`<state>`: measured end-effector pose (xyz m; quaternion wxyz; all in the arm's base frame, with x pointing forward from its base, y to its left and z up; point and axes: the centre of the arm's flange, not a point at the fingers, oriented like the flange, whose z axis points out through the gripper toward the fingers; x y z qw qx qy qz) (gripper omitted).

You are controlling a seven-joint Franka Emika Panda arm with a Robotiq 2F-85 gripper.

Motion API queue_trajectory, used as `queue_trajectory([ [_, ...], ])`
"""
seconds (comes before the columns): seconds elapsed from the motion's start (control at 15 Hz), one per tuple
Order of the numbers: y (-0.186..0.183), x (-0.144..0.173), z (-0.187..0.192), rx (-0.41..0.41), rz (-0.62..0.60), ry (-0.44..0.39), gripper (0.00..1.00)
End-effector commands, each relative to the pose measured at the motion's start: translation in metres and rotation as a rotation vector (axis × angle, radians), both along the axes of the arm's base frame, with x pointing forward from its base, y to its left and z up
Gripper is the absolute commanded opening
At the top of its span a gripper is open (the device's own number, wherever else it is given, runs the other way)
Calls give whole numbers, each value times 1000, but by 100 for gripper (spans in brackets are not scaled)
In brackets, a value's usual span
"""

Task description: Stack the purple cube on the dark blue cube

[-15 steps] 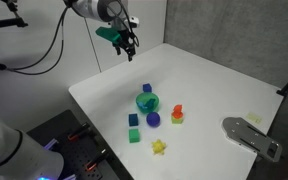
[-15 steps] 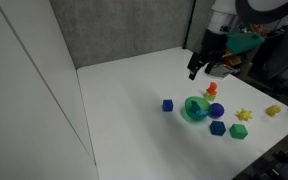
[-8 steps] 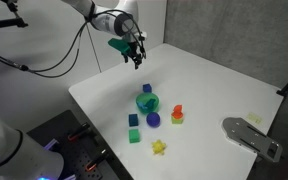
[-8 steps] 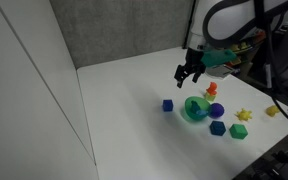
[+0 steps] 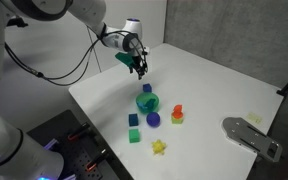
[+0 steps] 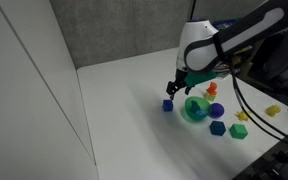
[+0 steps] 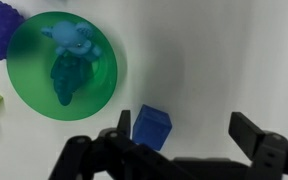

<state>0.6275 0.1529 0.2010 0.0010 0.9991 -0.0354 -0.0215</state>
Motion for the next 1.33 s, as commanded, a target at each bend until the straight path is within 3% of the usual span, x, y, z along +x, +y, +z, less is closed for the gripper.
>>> queue_trajectory([
  [0.0, 5, 27, -26, -26, -47, -22, 100],
  [0.67, -15, 66, -81, -65, -190, -101, 100],
  [1.27, -7, 76, -127, -91, -233, -138, 100],
])
